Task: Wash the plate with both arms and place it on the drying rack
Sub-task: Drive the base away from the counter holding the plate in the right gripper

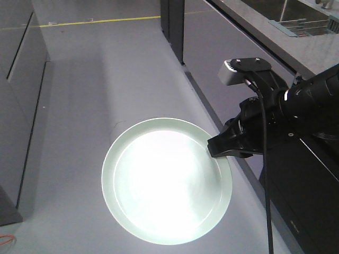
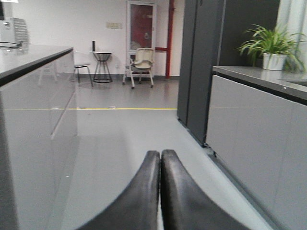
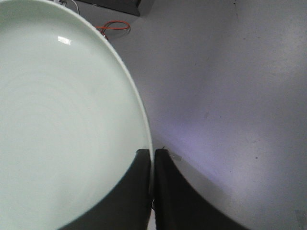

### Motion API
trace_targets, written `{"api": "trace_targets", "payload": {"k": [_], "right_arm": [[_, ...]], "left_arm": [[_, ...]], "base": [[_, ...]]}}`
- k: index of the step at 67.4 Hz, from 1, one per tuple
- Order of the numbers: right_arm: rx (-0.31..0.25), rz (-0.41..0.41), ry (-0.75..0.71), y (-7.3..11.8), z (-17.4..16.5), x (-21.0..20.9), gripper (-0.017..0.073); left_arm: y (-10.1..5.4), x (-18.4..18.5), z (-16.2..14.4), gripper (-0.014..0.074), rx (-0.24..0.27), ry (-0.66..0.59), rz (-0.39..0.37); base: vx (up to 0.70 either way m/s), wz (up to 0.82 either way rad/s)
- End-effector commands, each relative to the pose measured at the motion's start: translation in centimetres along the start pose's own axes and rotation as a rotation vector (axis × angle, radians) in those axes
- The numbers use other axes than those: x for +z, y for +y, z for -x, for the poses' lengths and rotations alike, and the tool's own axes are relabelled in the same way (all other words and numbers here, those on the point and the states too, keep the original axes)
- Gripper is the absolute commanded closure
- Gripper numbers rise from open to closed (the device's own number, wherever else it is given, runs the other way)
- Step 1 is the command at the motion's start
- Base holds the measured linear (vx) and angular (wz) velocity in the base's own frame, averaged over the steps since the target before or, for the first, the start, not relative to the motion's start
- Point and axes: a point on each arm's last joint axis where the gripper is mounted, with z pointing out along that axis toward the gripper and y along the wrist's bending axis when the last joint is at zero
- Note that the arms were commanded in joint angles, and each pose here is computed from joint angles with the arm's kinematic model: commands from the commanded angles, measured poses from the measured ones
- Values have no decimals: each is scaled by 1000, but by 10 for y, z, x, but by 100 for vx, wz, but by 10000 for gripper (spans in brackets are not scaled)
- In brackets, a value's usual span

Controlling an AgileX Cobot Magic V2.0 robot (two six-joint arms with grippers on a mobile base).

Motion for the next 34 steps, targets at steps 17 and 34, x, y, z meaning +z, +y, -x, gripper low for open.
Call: {"api": "trace_targets", "payload": {"k": [17,34], "right_arm": [[-12,12,-94,8,8,-17,561],[-12,12,-92,8,8,-17,561]], "left_arm": [[-1,-3,17,600,-9,-118,-6],[-1,-3,17,600,-9,-118,-6]], "base": [[-4,29],[-2,21]]}}
